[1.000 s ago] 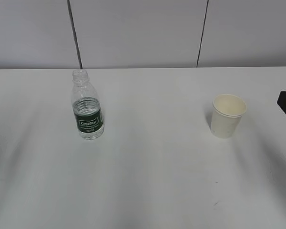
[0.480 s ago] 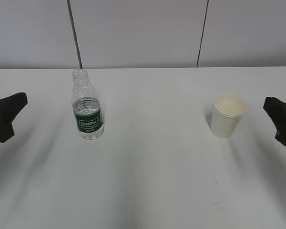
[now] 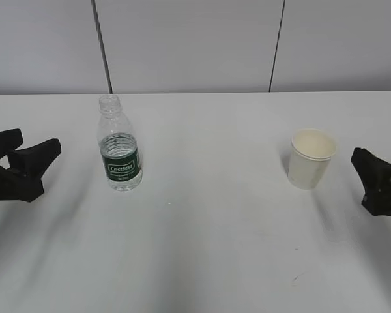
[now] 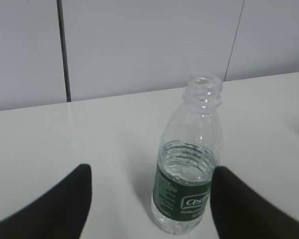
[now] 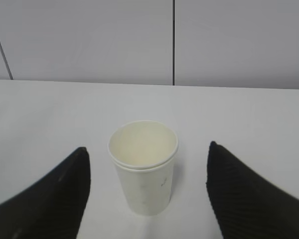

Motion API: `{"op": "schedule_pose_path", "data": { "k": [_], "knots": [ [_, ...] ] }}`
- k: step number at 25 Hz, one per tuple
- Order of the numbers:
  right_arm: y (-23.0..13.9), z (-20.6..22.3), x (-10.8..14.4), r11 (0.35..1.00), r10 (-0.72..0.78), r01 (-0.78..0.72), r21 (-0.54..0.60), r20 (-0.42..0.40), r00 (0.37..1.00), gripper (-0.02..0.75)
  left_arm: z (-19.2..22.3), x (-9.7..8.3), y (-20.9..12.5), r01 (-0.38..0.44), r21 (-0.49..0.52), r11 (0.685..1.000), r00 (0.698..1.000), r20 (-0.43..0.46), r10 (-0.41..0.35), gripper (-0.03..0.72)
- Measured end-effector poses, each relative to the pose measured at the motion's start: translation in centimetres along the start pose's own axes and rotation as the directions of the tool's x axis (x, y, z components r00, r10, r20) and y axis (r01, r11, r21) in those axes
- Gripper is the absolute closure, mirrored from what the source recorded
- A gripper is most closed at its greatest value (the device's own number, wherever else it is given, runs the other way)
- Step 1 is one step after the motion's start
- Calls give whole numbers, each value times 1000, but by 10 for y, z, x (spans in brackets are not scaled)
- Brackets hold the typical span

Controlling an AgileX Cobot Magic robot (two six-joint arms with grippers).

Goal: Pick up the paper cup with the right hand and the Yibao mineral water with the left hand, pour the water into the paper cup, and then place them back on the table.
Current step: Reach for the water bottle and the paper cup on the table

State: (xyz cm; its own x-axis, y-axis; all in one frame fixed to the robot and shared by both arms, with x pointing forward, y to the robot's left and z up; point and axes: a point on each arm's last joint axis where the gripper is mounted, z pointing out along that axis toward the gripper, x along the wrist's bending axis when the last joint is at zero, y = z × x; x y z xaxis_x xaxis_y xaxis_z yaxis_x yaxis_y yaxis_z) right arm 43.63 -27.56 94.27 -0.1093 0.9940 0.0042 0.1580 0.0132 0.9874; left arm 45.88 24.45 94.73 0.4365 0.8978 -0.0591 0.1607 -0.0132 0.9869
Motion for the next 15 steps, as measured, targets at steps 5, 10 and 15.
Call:
{"op": "schedule_pose_path", "data": {
  "k": [5, 10, 15],
  "knots": [
    [-29, 13, 0, 995, 7, -7, 103, 2, 1000, 169, 2, -1, -2, -3, -7, 1000, 1000, 18, 3, 226],
    [-42, 23, 0, 987, 8, -8, 162, 3, 1000, 169, 2, -2, -1, -17, -13, 1000, 999, 32, 18, 226],
    [-37, 30, 0, 992, 10, -11, 129, 3, 1000, 169, 2, -3, -3, -19, -9, 1000, 999, 36, 19, 226]
  ]
}}
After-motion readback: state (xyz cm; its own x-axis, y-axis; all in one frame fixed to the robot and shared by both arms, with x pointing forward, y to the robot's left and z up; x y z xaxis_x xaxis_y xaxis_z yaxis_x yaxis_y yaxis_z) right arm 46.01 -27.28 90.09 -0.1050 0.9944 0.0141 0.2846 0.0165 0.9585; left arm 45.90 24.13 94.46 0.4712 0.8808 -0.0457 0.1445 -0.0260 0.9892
